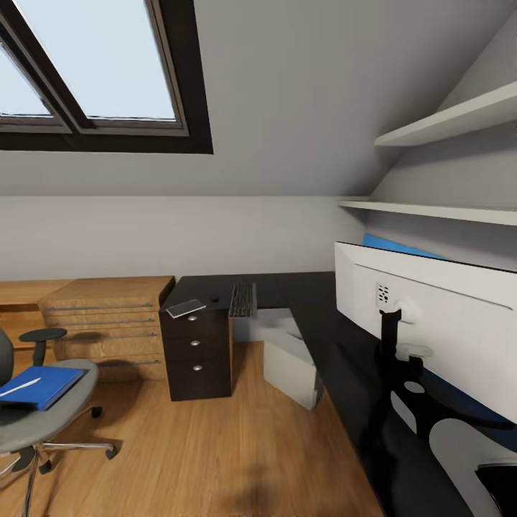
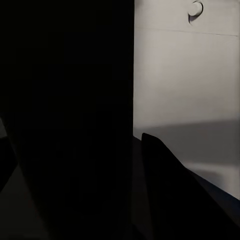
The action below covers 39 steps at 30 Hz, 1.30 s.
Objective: In the bedroom, organize the workspace by keeping the computer under the desk, ensuring the monitor is on the desk, placing the keyboard on the desk next to the monitor, placing the mouse on the desk next to the keyboard, moving the folder from the swivel chair onto the desk next to the mouse, stacking the notebook on top of the folder with the pen on top of the notebook, and positioning the swivel chair next to the desk.
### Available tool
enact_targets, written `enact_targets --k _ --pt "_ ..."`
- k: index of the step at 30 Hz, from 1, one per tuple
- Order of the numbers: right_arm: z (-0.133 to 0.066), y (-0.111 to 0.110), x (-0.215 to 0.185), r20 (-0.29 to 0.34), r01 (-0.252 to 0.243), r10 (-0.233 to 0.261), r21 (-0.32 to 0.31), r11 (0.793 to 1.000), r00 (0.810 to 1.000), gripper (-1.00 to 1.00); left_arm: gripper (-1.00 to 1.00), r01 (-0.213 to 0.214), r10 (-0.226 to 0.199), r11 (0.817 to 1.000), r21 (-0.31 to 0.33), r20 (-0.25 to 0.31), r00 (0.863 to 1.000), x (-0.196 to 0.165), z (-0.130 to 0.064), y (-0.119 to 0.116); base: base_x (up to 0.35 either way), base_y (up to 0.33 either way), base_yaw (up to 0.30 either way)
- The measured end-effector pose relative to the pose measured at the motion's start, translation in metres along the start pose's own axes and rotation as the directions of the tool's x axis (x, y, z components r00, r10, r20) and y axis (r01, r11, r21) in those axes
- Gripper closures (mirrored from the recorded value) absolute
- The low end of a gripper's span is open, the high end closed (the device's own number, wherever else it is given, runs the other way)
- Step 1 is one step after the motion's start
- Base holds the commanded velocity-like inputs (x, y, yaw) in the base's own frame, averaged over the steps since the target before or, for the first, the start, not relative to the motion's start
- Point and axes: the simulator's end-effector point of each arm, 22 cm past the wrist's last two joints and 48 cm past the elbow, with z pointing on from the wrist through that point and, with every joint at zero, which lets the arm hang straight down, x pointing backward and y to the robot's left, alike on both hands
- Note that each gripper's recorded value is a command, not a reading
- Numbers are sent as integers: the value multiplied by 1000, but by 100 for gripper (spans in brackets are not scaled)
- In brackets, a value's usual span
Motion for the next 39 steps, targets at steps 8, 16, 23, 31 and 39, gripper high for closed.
enact_targets --k 8,16,23,31,39 --pt "0 0 0 0 -1 1 -1 1000 1000 100 -100 0 0 1000 1 0 1000 0 0 0 -43 27 0" --pt "0 0 0 0 -2 2 -1 1000 1000 100 -100 0 0 1000 0 2 1000 0 0 0 -1 121 0" --pt "0 0 0 0 -5 5 0 1000 1000 100 -100 0 0 1000 1 2 1000 0 0 0 -3 40 0" --pt "0 0 0 0 -2 2 -2 1000 1000 100 -100 -1 1 1000 2 2 1000 0 0 -1 -55 76 0" --pt "0 1 1 -3 -1 1 -4 1000 1000 -100 -100 -1 1 1000 2 2 1000 0 0 -1 -2 2 0"
